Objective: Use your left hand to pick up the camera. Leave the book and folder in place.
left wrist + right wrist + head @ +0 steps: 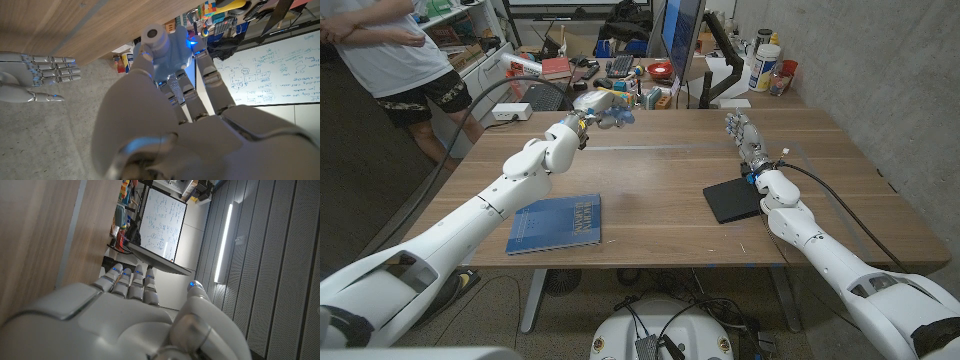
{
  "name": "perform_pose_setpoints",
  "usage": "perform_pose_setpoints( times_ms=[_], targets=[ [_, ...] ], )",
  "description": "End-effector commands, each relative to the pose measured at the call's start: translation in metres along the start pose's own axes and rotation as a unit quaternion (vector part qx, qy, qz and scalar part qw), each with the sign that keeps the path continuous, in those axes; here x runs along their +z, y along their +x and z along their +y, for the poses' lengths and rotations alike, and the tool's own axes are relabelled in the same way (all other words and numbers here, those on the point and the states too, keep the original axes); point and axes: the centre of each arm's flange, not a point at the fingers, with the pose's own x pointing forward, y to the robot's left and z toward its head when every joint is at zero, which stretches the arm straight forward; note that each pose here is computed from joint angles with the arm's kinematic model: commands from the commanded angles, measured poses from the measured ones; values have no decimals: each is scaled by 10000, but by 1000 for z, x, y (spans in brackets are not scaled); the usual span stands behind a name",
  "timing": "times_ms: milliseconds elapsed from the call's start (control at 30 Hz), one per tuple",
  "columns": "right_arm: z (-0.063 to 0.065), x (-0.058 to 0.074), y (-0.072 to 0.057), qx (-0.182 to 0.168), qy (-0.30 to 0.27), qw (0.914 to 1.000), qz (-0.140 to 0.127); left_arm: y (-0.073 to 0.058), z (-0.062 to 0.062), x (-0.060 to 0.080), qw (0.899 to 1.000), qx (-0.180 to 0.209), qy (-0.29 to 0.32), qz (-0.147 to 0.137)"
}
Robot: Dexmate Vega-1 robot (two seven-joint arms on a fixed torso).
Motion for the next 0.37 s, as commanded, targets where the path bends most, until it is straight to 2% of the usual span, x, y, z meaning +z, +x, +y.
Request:
perform_pose_setpoints(
  times_ms=[33, 367],
  targets=[
    [-2, 0, 1, -5, 5, 10000, -4, 2, 2, 3, 10000, 42, -2, -4],
    [-5, -5, 1, 4, 6, 10000, 56, 5, -1, 5, 10000, -21, -25, 4]
  ],
)
